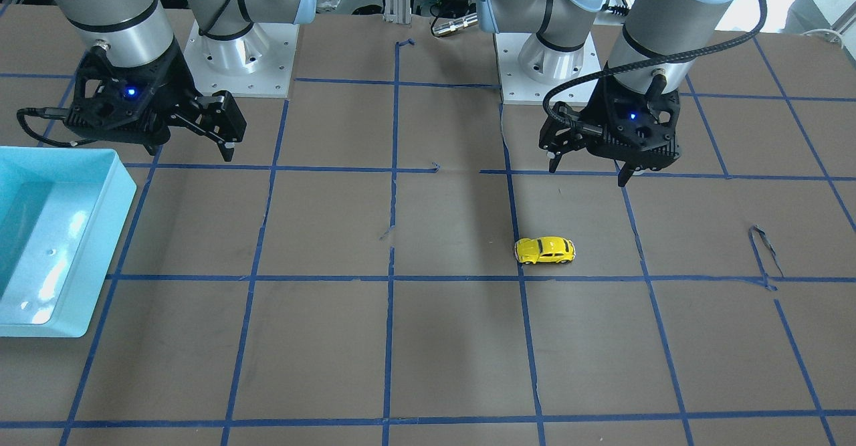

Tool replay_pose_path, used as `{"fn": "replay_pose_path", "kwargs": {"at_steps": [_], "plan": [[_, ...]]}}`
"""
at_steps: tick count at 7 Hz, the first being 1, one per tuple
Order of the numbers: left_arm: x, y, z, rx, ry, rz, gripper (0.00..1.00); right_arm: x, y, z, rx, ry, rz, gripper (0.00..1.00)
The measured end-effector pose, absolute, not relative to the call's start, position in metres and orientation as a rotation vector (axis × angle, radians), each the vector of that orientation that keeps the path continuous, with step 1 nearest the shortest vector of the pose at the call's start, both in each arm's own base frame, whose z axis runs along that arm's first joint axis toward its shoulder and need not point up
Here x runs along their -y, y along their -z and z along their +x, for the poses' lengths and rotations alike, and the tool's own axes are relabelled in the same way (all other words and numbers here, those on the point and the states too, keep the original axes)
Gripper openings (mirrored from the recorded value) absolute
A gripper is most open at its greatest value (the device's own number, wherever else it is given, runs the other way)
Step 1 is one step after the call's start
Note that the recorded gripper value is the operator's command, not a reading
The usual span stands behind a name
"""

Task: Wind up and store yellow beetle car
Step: 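Lower the left gripper down onto the yellow beetle car, then press the car down with the left gripper and drag it toward the robot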

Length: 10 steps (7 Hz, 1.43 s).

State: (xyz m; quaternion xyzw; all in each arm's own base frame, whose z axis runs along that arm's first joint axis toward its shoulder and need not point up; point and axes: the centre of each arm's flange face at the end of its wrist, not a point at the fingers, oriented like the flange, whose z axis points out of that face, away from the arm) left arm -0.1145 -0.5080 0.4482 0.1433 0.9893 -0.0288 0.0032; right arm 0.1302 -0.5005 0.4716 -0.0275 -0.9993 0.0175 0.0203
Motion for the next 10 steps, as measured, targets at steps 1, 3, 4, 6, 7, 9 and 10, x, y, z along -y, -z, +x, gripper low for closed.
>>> {"fn": "replay_pose_path", "kwargs": {"at_steps": [1,3,4,6,7,9,10], "plan": [[0.506,-0.432,-0.114,-3.079,0.044,0.617,0.94,0.501,-0.472,0.130,3.100,-0.058,-0.091,1.00],[0.504,-0.377,-0.113,-2.965,-0.037,1.073,0.94,0.501,-0.472,0.130,3.099,-0.058,-0.091,1.00],[0.505,-0.340,-0.109,-2.847,-0.061,1.291,0.93,0.501,-0.472,0.130,3.099,-0.058,-0.090,1.00],[0.499,-0.271,-0.103,-2.612,-0.084,1.614,0.87,0.501,-0.472,0.130,3.100,-0.059,-0.088,1.00],[0.495,-0.244,-0.104,-2.530,-0.058,1.729,0.87,0.501,-0.472,0.130,3.099,-0.059,-0.086,1.00],[0.498,-0.215,-0.107,-2.382,0.001,1.942,0.85,0.500,-0.470,0.130,3.097,-0.052,-0.085,1.00],[0.500,-0.210,-0.107,-2.306,0.011,2.029,0.81,0.500,-0.469,0.130,3.097,-0.049,-0.085,1.00]]}}
